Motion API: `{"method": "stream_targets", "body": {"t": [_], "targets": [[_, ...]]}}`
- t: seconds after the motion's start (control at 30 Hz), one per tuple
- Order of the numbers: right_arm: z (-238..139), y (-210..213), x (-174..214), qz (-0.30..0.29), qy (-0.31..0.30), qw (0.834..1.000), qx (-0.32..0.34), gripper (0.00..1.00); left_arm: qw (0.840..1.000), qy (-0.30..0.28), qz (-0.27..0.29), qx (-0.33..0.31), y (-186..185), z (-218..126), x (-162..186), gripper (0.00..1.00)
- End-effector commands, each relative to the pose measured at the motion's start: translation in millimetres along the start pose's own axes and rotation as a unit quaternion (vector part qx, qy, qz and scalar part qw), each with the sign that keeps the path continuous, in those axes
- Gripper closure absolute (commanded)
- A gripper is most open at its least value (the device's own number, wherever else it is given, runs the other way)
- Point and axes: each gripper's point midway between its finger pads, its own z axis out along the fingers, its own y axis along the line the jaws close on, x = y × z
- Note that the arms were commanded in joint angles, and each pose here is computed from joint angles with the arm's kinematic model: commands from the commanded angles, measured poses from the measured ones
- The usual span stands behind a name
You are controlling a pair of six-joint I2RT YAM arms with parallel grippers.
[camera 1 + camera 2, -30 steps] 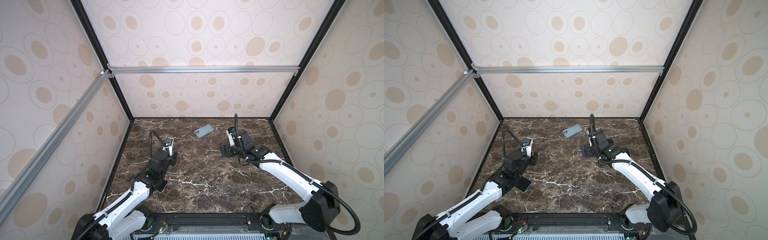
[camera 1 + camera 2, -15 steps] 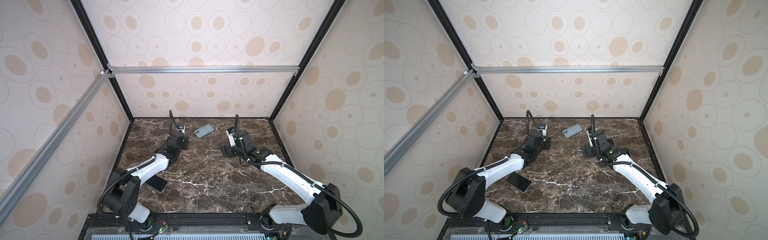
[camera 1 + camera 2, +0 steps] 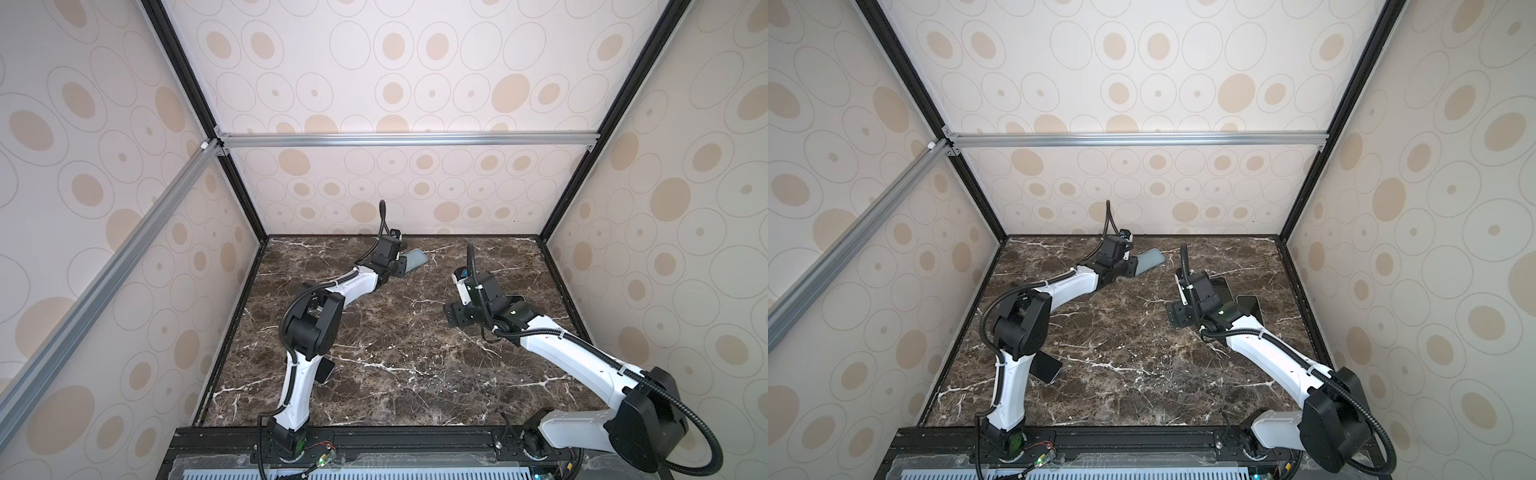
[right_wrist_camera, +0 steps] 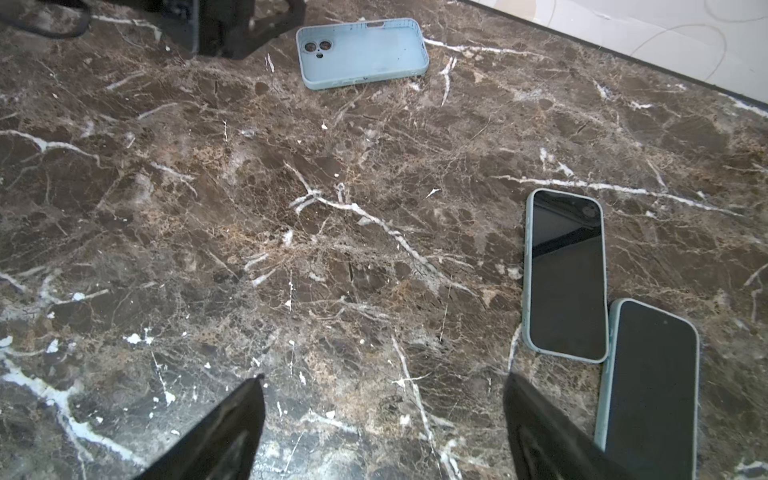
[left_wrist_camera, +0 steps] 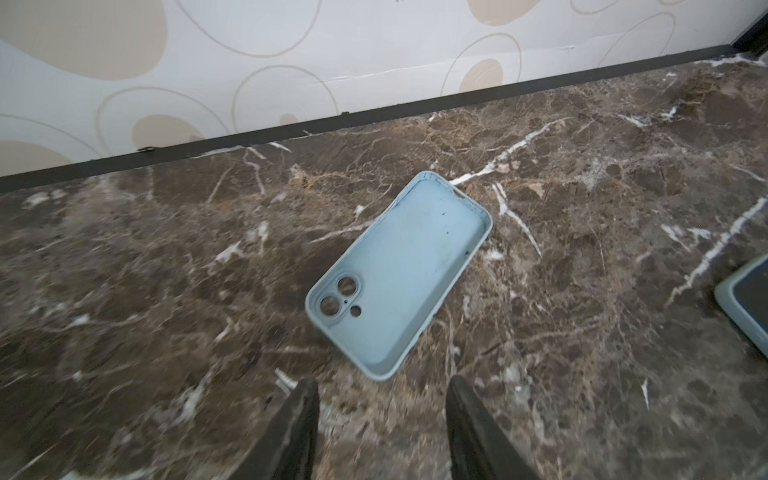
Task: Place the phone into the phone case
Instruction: 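Grip the empty light-blue case edge with the left gripper while the right draws back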
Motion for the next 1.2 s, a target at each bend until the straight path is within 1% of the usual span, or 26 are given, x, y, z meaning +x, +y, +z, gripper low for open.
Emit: {"method": "stream_targets", "body": {"t": [0.0, 0.1, 0.2, 0.23, 0.3, 0.47, 0.57, 0.6, 0.67, 1.0, 1.17], "targets": [[-2.1, 2.1, 11.2, 0.008, 0.011, 1.0, -0.013, 0.09, 0.999, 0.034, -0.009, 0.017, -13.5, 19.5, 2.9, 0.5], [2.9, 6.0, 22.2, 0.019, 0.024, 0.999, -0.024, 0.09, 0.998, 0.046, -0.022, 0.023, -21.7, 44.6, -2.3, 0.49], [5.3, 9.7, 29.1, 0.025, 0.037, 0.998, -0.033, 0.09, 0.997, 0.069, -0.031, 0.025, -26.5, 71.3, 6.8, 0.48], [5.9, 10.6, 30.6, 0.026, 0.04, 0.998, -0.036, 0.09, 0.997, 0.069, -0.033, 0.028, -29.3, 76.1, 5.0, 0.48], [6.2, 11.4, 32.7, 0.029, 0.044, 0.998, -0.038, 0.09, 0.995, 0.08, -0.039, 0.033, -31.8, 87.6, 13.2, 0.49], [7.5, 13.6, 36.7, 0.027, 0.049, 0.997, -0.044, 0.09, 0.993, 0.104, -0.035, 0.041, -36.1, 92.1, 33.7, 0.5], [8.7, 14.5, 39.0, 0.026, 0.055, 0.997, -0.046, 0.09, 0.991, 0.127, -0.023, 0.041, -36.4, 87.4, 47.3, 0.52], [8.6, 14.7, 38.5, 0.027, 0.056, 0.997, -0.046, 0.09, 0.99, 0.135, -0.016, 0.043, -36.4, 84.7, 51.7, 0.57], [8.7, 16.1, 37.8, 0.029, 0.057, 0.997, -0.05, 0.09, 0.987, 0.152, -0.005, 0.044, -36.2, 78.7, 60.7, 0.59], [-7.5, 24.9, 16.9, 0.031, 0.038, 0.996, -0.079, 0.11, 0.972, 0.217, 0.067, 0.052, -43.5, 33.0, 104.6, 0.57], [-16.5, 31.7, 12.1, 0.032, 0.043, 0.994, -0.1, 0.11, 0.971, 0.215, 0.078, 0.064, -56.9, -0.3, 117.9, 0.57]]}}
